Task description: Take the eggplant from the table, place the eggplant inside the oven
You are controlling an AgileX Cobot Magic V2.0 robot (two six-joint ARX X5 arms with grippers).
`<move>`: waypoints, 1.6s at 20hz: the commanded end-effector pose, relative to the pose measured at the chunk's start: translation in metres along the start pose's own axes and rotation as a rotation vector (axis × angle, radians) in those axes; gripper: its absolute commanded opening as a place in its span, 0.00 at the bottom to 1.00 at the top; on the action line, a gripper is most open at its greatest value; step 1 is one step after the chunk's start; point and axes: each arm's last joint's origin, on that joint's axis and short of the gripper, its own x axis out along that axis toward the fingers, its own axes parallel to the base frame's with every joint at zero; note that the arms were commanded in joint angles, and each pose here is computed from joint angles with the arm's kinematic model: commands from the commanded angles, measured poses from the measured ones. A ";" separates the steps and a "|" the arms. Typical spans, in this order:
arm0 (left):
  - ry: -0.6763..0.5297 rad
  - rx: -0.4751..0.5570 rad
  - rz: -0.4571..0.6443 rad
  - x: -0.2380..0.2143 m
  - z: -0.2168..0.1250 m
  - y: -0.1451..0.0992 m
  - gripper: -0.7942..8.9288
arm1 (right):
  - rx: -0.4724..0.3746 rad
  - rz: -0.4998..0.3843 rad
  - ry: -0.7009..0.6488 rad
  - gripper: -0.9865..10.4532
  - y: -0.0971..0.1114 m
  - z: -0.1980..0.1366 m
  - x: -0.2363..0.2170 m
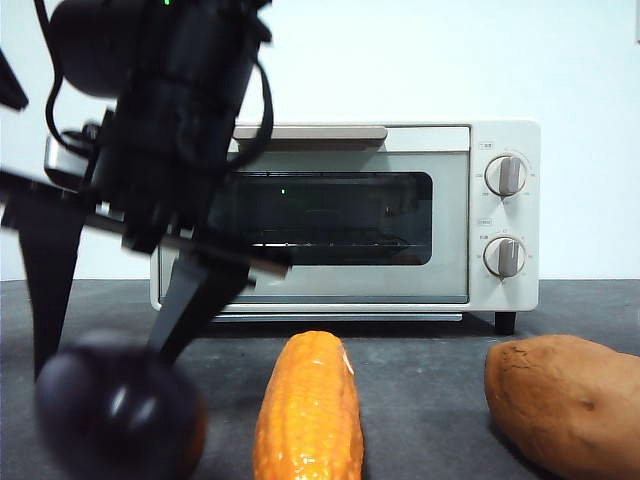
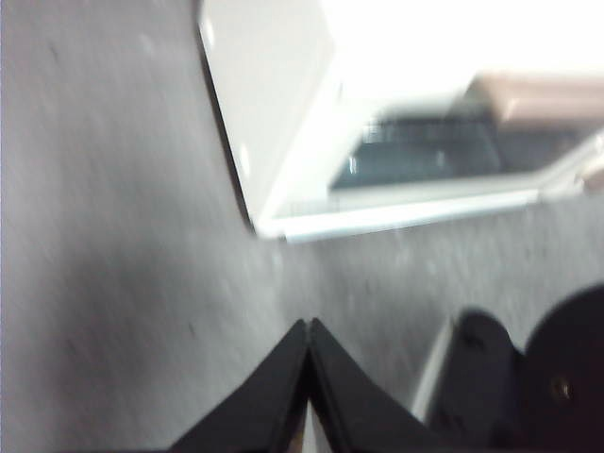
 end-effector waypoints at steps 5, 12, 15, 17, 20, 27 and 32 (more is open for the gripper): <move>-0.136 0.053 -0.001 -0.021 0.035 -0.008 0.09 | -0.339 0.019 -0.019 0.23 0.031 -0.027 -0.088; -0.056 0.089 -0.132 0.007 0.066 -0.029 0.09 | -0.608 -0.141 -0.105 0.23 0.024 -0.091 -0.182; 0.028 0.149 -0.193 0.028 0.084 -0.051 0.09 | -0.619 -0.233 -0.186 0.23 0.017 -0.111 -0.210; 0.083 0.196 -0.231 0.045 0.096 -0.067 0.09 | -0.608 -0.247 -0.253 0.23 0.012 -0.123 -0.228; 0.180 0.260 -0.268 0.074 0.108 -0.090 0.09 | -0.567 -0.284 -0.371 0.23 0.002 -0.143 -0.256; 0.305 0.390 -0.199 0.132 0.113 -0.126 0.09 | -0.518 -0.249 -0.565 0.23 -0.020 -0.190 -0.304; 0.367 0.449 -0.151 0.160 0.102 -0.137 0.09 | -0.497 -0.217 -0.632 0.23 -0.030 -0.210 -0.320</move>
